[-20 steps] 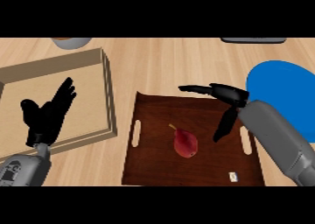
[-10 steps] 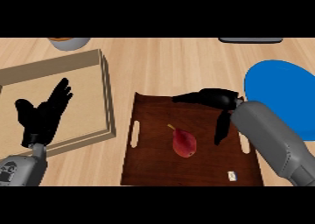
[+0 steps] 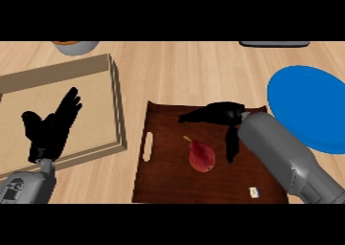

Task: Pick the pear from the tray and place it in the plate

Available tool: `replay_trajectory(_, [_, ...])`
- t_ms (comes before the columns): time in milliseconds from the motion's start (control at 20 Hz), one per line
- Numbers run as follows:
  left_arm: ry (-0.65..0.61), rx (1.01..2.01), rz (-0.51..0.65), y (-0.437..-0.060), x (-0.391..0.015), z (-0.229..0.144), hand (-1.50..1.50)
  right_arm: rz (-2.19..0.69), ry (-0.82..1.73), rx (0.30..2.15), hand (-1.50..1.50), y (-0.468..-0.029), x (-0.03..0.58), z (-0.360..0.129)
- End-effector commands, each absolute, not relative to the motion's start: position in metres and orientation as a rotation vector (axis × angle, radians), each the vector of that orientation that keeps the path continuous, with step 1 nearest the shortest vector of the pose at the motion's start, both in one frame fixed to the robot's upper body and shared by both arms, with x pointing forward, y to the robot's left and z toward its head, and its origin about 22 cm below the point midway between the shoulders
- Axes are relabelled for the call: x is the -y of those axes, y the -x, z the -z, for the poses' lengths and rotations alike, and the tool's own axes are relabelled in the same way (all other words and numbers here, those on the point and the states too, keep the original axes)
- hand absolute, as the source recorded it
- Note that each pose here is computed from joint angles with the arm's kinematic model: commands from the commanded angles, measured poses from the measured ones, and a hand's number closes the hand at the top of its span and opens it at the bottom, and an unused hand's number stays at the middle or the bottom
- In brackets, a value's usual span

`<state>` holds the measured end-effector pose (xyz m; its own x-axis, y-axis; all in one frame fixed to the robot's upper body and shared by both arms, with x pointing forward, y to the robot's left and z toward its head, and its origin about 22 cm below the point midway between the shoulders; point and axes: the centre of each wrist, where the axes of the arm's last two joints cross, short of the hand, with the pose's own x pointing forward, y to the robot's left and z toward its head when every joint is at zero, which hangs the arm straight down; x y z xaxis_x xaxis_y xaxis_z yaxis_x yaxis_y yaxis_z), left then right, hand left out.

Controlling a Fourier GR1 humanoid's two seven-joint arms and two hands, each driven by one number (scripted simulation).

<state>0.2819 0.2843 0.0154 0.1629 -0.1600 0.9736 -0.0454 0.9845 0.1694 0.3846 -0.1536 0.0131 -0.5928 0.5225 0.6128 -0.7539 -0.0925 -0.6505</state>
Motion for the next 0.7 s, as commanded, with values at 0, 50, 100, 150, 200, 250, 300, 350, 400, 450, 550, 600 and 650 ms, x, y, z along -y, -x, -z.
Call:
replay_trajectory(0, [-0.177,1.395,0.084,-0.281,-0.286,-0.021,0.0,-1.882,-0.293,1.213,-1.5,-0.388,0.134,-0.023])
replay_trajectory(50, [-0.151,1.437,0.098,-0.272,-0.291,-0.024,0.0,-1.881,-0.29,1.202,-1.5,-0.392,0.126,-0.015])
replay_trajectory(100, [-0.184,1.429,0.091,-0.275,-0.278,-0.016,0.0,-1.874,-0.291,1.207,-1.5,-0.379,0.122,-0.005])
replay_trajectory(150, [-0.17,1.405,0.07,-0.286,-0.302,-0.019,0.0,-1.878,-0.298,1.205,-1.5,-0.377,0.126,-0.007])
replay_trajectory(200, [-0.162,1.415,0.086,-0.288,-0.302,-0.014,0.0,-1.895,-0.268,1.19,-1.5,-0.385,0.14,-0.002])
replay_trajectory(250, [-0.16,1.41,0.084,-0.28,-0.283,-0.019,0.0,-1.894,-0.254,1.221,-1.5,-0.38,0.14,0.003])
replay_trajectory(300, [-0.173,1.409,0.077,-0.276,-0.286,-0.024,0.0,-1.886,-0.225,1.221,-1.5,-0.38,0.122,-0.003])
replay_trajectory(350, [-0.166,1.407,0.104,-0.284,-0.286,-0.021,0.0,-1.894,-0.24,1.237,-1.5,-0.373,0.098,-0.006])
replay_trajectory(400, [-0.177,1.394,0.099,-0.284,-0.299,-0.036,0.0,-1.886,-0.241,1.205,-1.5,-0.384,0.111,-0.001])
replay_trajectory(450, [-0.168,1.391,0.089,-0.303,-0.283,-0.026,0.0,-1.911,-0.242,1.211,-1.5,-0.376,0.128,0.005])
replay_trajectory(550, [-0.166,1.405,0.077,-0.292,-0.281,-0.024,0.0,-1.91,-0.215,1.225,-1.5,-0.365,0.111,0.012])
replay_trajectory(600, [-0.174,1.387,0.094,-0.275,-0.278,-0.013,0.0,-1.908,-0.224,1.221,-1.5,-0.379,0.119,0.006])
replay_trajectory(650, [-0.178,1.406,0.076,-0.282,-0.278,-0.016,0.0,-1.923,-0.221,1.215,-1.5,-0.374,0.108,0.006])
